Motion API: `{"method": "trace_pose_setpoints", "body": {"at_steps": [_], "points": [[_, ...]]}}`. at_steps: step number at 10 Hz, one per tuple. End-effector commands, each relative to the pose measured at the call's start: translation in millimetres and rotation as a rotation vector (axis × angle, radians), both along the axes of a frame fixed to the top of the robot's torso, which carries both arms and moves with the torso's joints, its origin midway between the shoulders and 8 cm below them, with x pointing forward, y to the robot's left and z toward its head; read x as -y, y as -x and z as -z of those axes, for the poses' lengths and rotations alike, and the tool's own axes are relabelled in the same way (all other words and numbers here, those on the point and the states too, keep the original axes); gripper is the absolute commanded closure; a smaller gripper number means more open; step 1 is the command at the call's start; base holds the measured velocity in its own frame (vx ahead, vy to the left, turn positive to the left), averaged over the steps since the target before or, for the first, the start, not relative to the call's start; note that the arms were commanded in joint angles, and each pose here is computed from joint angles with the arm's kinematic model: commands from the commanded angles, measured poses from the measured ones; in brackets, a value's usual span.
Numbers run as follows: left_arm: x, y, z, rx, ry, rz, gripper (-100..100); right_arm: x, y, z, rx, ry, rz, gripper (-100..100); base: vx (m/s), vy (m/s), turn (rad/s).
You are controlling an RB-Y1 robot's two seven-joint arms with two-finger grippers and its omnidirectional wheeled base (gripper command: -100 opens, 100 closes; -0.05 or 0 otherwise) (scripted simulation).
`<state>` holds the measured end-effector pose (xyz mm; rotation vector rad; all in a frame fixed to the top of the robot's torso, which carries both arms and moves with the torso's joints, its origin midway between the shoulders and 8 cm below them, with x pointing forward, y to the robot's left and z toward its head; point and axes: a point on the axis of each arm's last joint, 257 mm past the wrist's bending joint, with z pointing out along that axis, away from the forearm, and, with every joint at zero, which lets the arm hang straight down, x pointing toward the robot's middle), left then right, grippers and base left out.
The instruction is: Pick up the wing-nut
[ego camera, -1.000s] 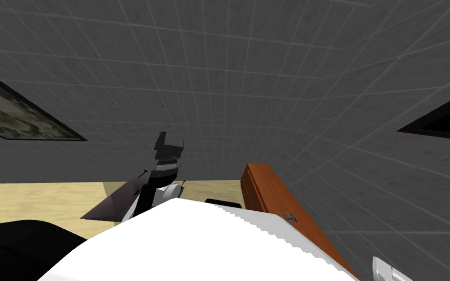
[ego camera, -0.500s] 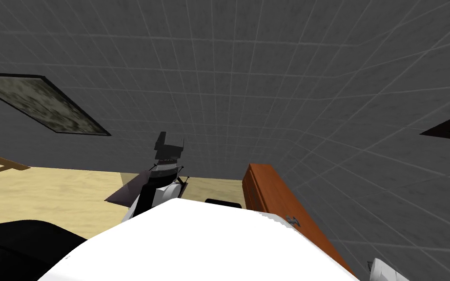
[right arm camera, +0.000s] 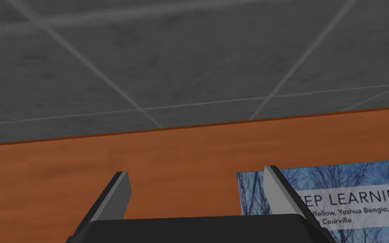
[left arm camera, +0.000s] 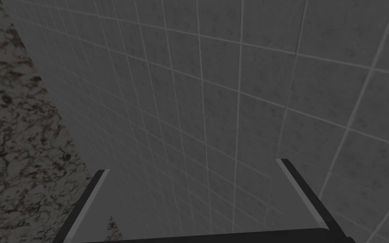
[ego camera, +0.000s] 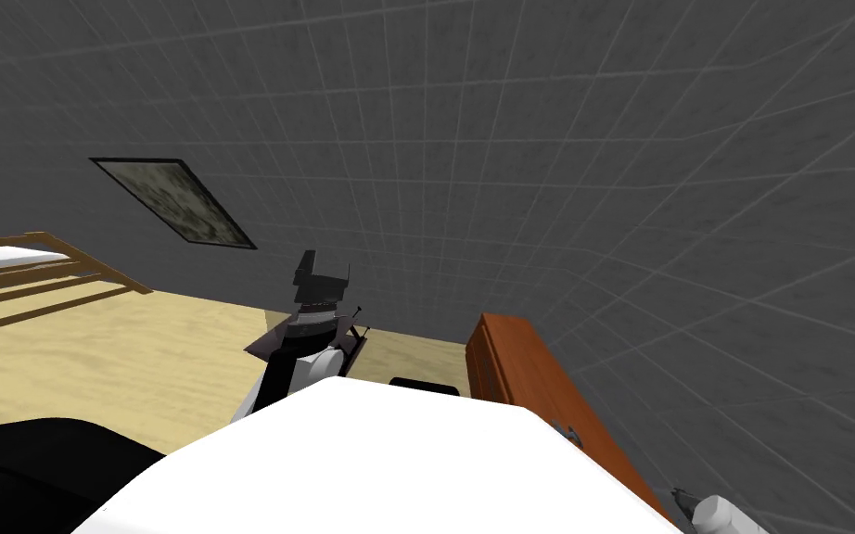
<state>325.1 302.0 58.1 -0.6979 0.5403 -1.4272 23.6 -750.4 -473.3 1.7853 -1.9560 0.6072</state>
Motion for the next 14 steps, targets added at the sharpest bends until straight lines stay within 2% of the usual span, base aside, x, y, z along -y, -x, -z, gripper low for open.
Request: {"method": "trace_pose_setpoints", "body": {"at_steps": [1, 2, 4, 5, 6, 11, 14], "points": [[0.0, 0.0, 0.0, 0.000, 0.000, 0.000, 0, -4.4, -4.2, 4.0, 0.035, -0.014, 0.014, -100, -0.022, -0.008, -0.024], [0.0, 0.0, 0.0, 0.000, 0.000, 0.000, 0, -16.4, -5.7, 17.8, 0.059, -0.056, 0.027, -100, -0.052, -0.007, 0.304], [0.0, 0.0, 0.0, 0.000, 0.000, 0.000, 0, -17.9, -11.2, 18.5, 0.093, -0.064, 0.040, -100, -0.037, -0.009, 0.074], [0.0, 0.0, 0.0, 0.000, 0.000, 0.000, 0, -29.9, -14.0, 31.0, 0.119, -0.103, 0.054, -100, -0.041, -0.002, 0.234], [0.0, 0.0, 0.0, 0.000, 0.000, 0.000, 0, -31.0, -18.5, 31.2, 0.146, -0.108, 0.065, -100, -0.048, -0.010, 0.181], [0.0, 0.0, 0.0, 0.000, 0.000, 0.000, 0, -66.2, -36.9, 60.6, 0.262, -0.214, 0.124, -100, -0.056, -0.004, 0.188], [0.0, 0.0, 0.0, 0.000, 0.000, 0.000, 0, -76.9, -42.3, 68.1, 0.294, -0.242, 0.142, -100, -0.036, -0.004, 0.122]]}}
